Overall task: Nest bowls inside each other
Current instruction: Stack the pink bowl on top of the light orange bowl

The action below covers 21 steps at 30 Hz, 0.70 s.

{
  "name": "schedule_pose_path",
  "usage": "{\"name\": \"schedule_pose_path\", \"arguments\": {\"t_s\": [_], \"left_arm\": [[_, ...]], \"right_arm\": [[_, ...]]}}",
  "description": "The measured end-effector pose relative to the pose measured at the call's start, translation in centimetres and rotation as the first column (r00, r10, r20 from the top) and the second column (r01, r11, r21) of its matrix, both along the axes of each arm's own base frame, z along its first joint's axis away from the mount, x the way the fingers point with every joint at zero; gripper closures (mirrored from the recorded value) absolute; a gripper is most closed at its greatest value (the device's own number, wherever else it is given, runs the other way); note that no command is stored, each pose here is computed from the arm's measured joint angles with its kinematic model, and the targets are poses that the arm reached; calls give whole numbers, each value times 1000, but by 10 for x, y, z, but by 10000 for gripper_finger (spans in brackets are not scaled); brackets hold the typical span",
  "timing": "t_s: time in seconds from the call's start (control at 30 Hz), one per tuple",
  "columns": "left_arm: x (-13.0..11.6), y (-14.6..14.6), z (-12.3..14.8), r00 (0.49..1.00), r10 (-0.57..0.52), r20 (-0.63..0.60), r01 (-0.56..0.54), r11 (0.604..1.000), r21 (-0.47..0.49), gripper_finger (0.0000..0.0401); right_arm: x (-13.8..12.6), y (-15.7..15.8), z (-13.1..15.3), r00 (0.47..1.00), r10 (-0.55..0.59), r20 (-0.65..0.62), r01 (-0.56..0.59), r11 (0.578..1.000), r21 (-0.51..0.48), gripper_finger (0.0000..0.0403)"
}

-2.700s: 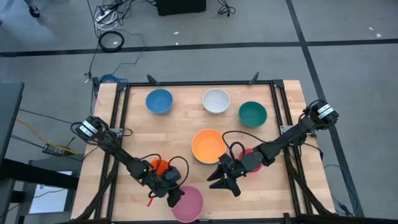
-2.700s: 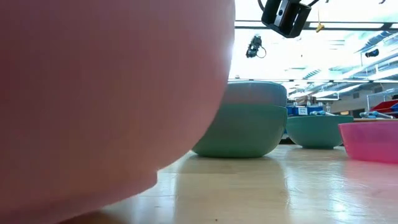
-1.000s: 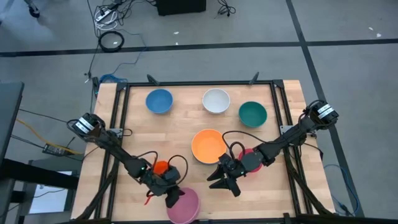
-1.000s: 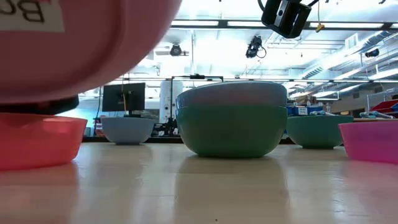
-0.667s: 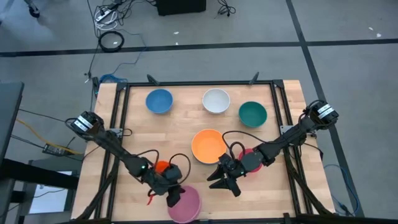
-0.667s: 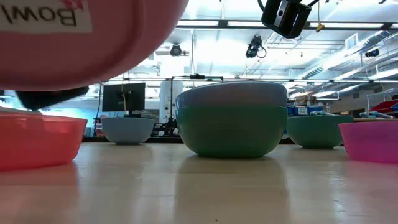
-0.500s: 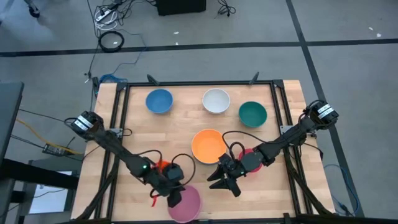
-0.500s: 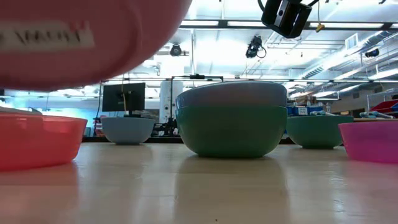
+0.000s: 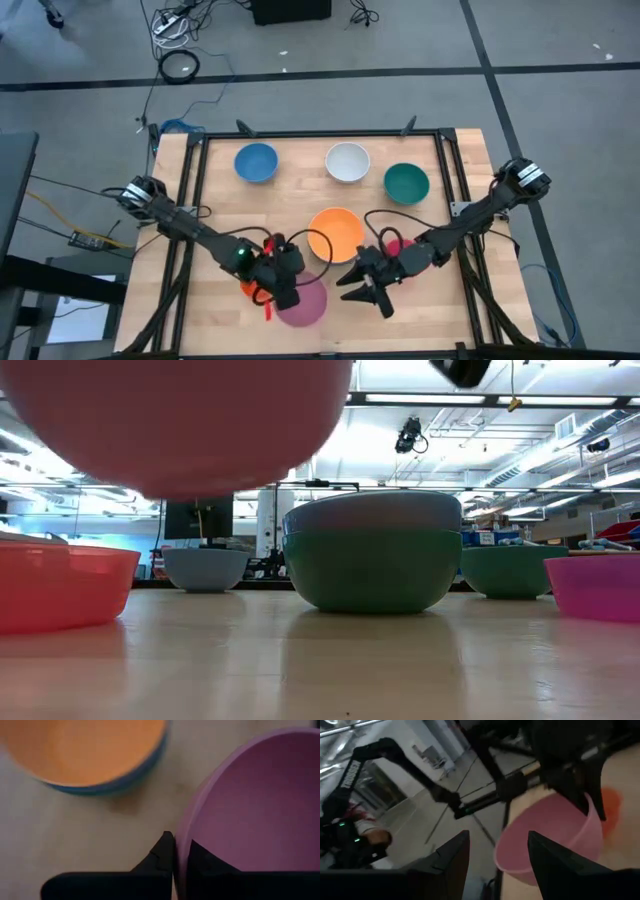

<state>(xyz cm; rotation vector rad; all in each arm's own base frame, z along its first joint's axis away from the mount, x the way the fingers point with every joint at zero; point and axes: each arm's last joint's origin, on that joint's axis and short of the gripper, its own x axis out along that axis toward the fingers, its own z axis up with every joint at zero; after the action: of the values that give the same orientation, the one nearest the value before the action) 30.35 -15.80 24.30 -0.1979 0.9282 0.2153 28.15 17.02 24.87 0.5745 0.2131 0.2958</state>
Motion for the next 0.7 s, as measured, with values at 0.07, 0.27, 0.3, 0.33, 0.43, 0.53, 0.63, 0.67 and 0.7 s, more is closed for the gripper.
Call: {"name": "schedule_pose_path", "arguments": {"t_s": [0.07, 0.27, 0.3, 0.33, 0.43, 0.53, 0.63, 0.67, 0.7], "left_arm": [[2, 7, 1, 1000, 1, -7, -1, 999, 37, 382], [10, 35, 17, 999, -15, 43, 11, 996, 90, 382], [11, 40, 21, 998, -15, 62, 9, 995, 97, 382], [11, 46, 26, 997, -16, 81, 8, 995, 104, 382], [14, 66, 41, 990, -15, 142, -4, 992, 129, 382], [19, 89, 50, 983, -10, 183, -19, 988, 155, 382], [28, 109, 52, 976, -35, 216, 7, 991, 131, 382], [32, 115, 52, 974, -43, 224, 15, 992, 124, 383], [35, 120, 51, 973, -42, 228, 13, 992, 126, 383]], "right_arm": [[-6, -2, 8, 999, -32, 17, 33, 999, -32, 211], [-27, -13, 27, 993, -120, -14, 118, 988, -104, 211], [-30, -14, 29, 991, -133, -19, 130, 985, -111, 211], [-32, -16, 31, 989, -143, -20, 140, 983, -116, 211], [-37, -19, 35, 986, -164, -21, 160, 979, -129, 211], [-38, -20, 36, 986, -166, -19, 161, 977, -140, 211], [-37, -20, 35, 985, -169, -22, 164, 975, -149, 211], [-36, -21, 34, 985, -172, -27, 166, 974, -153, 211], [-36, -21, 32, 984, -173, -37, 165, 973, -160, 212]]}}
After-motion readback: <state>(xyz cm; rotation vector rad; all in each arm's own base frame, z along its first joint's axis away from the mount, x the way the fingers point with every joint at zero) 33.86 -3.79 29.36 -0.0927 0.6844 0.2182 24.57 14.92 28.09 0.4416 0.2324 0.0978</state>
